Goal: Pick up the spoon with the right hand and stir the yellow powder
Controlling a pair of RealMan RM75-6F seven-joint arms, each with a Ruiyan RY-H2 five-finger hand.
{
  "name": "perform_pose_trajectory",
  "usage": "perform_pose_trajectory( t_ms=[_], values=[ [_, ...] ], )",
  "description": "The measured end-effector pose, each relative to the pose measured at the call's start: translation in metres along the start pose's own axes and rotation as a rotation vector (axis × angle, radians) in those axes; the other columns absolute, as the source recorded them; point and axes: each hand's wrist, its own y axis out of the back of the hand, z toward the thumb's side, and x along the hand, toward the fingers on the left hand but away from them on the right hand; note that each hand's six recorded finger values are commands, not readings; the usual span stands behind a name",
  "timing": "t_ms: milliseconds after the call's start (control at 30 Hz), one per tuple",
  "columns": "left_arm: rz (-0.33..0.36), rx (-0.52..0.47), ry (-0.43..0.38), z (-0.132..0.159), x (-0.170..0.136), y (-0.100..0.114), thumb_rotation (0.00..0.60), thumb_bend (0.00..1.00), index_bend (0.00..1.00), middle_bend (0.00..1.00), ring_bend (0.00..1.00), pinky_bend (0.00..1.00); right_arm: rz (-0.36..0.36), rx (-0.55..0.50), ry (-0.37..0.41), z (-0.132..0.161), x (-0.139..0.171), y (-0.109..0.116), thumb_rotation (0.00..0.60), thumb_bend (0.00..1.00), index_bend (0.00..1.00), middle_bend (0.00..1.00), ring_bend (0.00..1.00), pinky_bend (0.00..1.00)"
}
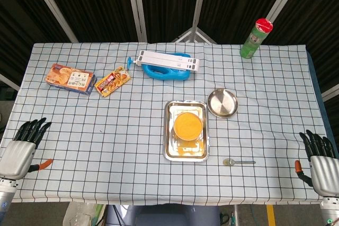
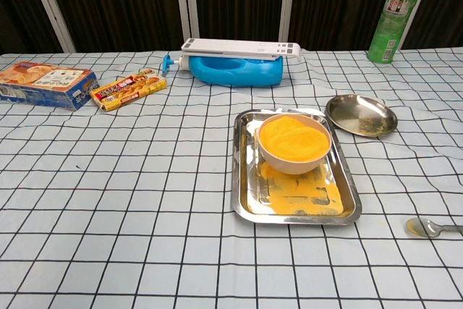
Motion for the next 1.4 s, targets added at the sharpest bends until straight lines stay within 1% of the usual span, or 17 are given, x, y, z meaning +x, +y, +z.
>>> perform_pose_trajectory(
  t_ms=[100,300,467,533,633,733,833,967,1067,1233,1400],
  values=[
    [0.005,-0.002,-0.002,0.000,0.000,0.001,0.600,0.00,0.00,0.00,0.00,0.00,-0.004,-0.004,0.004,0.001,0.000,0.001,0.600,0.46,0.02,0.03,0.00,0.00],
    [0.023,-0.008,-0.009,0.001,-0.001,0.003,0.600,0.00,0.00,0.00,0.00,0.00,-0.009,-0.019,0.016,0.005,0.001,0.001,0.600,0.33,0.01,0.00,0.00,0.00],
    [0.025,-0.008,-0.014,0.001,-0.001,0.003,0.600,0.00,0.00,0.00,0.00,0.00,0.000,-0.017,0.037,0.013,-0.002,-0.001,0.600,0.31,0.00,0.00,0.00,0.00],
    [0.024,-0.007,-0.014,0.001,-0.001,0.002,0.600,0.00,0.00,0.00,0.00,0.00,0.008,-0.029,0.048,0.020,-0.004,-0.004,0.600,0.31,0.02,0.00,0.00,0.00],
    [0.026,-0.006,-0.012,0.001,-0.001,0.003,0.600,0.00,0.00,0.00,0.00,0.00,0.026,-0.048,0.061,0.028,-0.008,-0.008,0.600,0.31,0.13,0.00,0.00,0.00],
    [0.023,-0.005,-0.012,0.001,-0.001,0.002,0.600,0.00,0.00,0.00,0.00,0.00,0.046,-0.044,0.088,0.038,-0.013,-0.015,0.600,0.31,0.31,0.05,0.00,0.00],
    [0.023,-0.004,-0.014,0.002,0.000,0.002,0.600,0.00,0.00,0.00,0.00,0.00,0.068,-0.028,0.122,0.052,-0.019,-0.026,0.600,0.31,0.41,0.09,0.00,0.00],
    [0.024,-0.004,-0.013,0.002,-0.001,0.002,0.600,0.00,0.00,0.00,0.00,0.00,0.105,0.016,0.158,0.067,-0.026,-0.047,0.600,0.31,0.46,0.11,0.00,0.00],
    [0.023,-0.005,-0.013,0.002,-0.001,0.002,0.600,0.00,0.00,0.00,0.00,0.00,0.139,0.051,0.170,0.076,-0.032,-0.065,0.600,0.31,0.46,0.12,0.00,0.00],
    [0.020,-0.008,-0.016,0.002,-0.001,0.002,0.600,0.00,0.00,0.00,0.00,0.00,0.175,0.084,0.154,0.083,-0.038,-0.089,0.600,0.31,0.46,0.12,0.00,0.00],
    [0.021,-0.009,-0.018,0.002,-0.001,0.002,0.600,0.00,0.00,0.00,0.00,0.00,0.192,0.098,0.133,0.085,-0.041,-0.103,0.600,0.31,0.52,0.15,0.00,0.00]
  ],
)
